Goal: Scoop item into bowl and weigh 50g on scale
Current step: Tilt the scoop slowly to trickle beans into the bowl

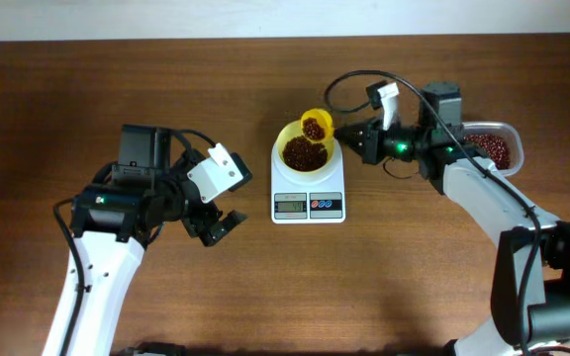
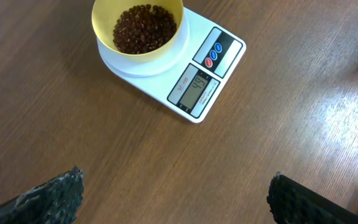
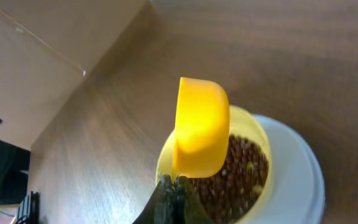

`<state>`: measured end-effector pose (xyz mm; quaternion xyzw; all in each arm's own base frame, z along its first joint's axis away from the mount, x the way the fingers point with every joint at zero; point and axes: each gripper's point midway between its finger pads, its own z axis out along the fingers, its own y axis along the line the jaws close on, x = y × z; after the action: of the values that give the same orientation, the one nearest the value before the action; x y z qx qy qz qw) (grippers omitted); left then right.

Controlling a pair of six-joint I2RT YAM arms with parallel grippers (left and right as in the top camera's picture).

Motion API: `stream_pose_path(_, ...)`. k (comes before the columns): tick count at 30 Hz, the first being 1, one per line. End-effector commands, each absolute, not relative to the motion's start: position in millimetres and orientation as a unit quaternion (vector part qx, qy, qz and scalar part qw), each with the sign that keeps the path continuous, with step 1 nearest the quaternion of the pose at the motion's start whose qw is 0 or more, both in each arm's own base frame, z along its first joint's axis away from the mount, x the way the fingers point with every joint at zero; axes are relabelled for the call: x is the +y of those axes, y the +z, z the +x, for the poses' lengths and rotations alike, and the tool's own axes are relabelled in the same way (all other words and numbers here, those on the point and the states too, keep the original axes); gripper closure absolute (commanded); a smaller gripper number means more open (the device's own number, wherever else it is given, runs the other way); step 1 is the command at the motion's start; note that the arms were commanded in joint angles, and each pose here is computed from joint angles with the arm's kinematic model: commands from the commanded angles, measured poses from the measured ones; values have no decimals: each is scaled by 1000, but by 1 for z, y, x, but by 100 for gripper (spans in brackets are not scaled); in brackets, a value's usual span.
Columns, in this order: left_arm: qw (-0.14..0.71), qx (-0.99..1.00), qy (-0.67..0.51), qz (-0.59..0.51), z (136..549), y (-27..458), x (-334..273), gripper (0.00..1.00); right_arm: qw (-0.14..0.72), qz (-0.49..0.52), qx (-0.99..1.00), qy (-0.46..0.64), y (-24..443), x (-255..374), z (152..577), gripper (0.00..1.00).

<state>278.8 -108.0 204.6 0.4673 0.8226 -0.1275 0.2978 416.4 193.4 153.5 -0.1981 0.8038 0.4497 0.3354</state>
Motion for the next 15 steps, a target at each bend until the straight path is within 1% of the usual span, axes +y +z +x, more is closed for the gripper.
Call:
stream_pose_path(1,306,817,-124,473,281,211,-109,1,340,-204,803,445,153,196,417,96)
stream_pose_path(3,306,817,-124,473,281,211,-108,1,340,-204,803,445,154,196,417,96)
stream_pose_path(5,306,817,-124,473,281,211,-109,1,345,-225,782,467,164,202,413,96)
stream_pose_path(6,306,817,-124,473,281,211,-108,1,343,-204,805,440,152,195,419,96)
stream_pose_path(10,306,817,-124,473,281,211,-108,1,345,-209,798,448,155,197,418,96)
stream_pose_path(12,306,817,-124,473,281,211,-109,1,344,-226,781,470,164,202,413,96)
stream_pose_path(13,306,817,-124,473,281,211,-108,1,339,-212,795,456,156,199,415,96)
stream_pose_path(15,306,817,-124,473,281,211,-109,1,340,-216,791,460,158,200,414,96)
